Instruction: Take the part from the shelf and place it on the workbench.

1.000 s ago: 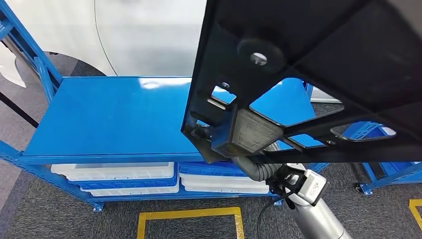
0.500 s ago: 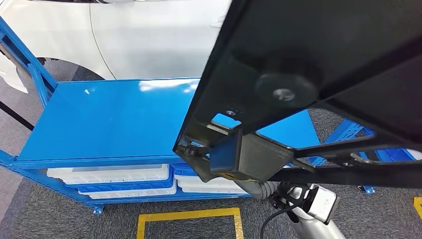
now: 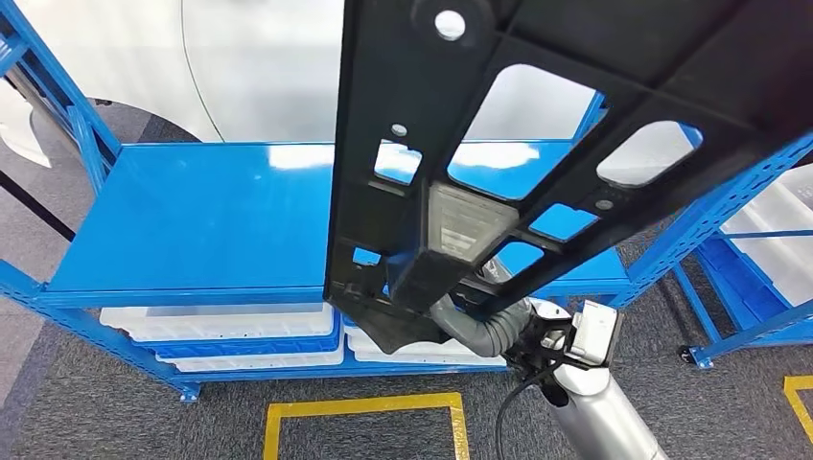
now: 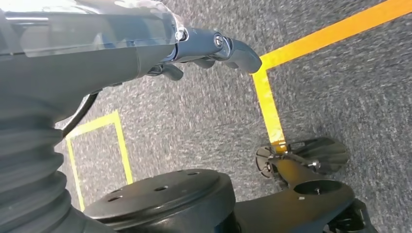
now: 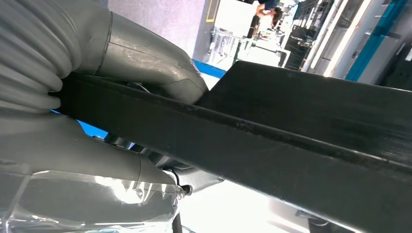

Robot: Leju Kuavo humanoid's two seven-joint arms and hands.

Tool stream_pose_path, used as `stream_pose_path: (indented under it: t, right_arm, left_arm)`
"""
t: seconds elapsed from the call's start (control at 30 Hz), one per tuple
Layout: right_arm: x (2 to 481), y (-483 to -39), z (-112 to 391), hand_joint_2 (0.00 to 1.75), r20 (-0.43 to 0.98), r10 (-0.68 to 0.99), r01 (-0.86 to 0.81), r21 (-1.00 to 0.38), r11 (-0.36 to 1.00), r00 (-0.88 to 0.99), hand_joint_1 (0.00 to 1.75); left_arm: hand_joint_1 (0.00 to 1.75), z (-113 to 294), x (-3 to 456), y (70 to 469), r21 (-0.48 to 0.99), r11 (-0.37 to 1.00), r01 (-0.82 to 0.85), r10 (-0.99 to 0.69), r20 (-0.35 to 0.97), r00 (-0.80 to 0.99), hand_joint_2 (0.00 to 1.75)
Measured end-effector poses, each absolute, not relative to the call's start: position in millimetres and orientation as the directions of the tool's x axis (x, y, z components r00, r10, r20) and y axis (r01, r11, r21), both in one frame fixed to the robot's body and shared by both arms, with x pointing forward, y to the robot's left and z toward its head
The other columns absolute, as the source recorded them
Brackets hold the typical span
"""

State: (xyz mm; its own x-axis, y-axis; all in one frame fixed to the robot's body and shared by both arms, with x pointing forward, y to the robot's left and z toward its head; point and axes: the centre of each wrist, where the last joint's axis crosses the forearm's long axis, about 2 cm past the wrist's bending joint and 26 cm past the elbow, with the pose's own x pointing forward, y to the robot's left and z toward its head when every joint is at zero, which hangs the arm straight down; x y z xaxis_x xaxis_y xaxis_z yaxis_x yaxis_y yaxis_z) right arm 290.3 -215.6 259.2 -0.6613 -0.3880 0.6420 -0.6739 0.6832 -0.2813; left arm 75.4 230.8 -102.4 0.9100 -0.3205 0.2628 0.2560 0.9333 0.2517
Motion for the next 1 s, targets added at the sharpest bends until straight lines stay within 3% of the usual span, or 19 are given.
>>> stream_pose_path:
  t: [1.0]
  right_arm:
    - [301.5, -210.5, 256.9, 1.75, 0.658, -0.403, -0.689, -0.25, 0.68, -0.636, 1.75]
  left_arm:
    - [0.0, -102.0, 77.7, 229.8, 0.237, 0.94, 0.247, -0.307, 0.262, 0.915, 1.75]
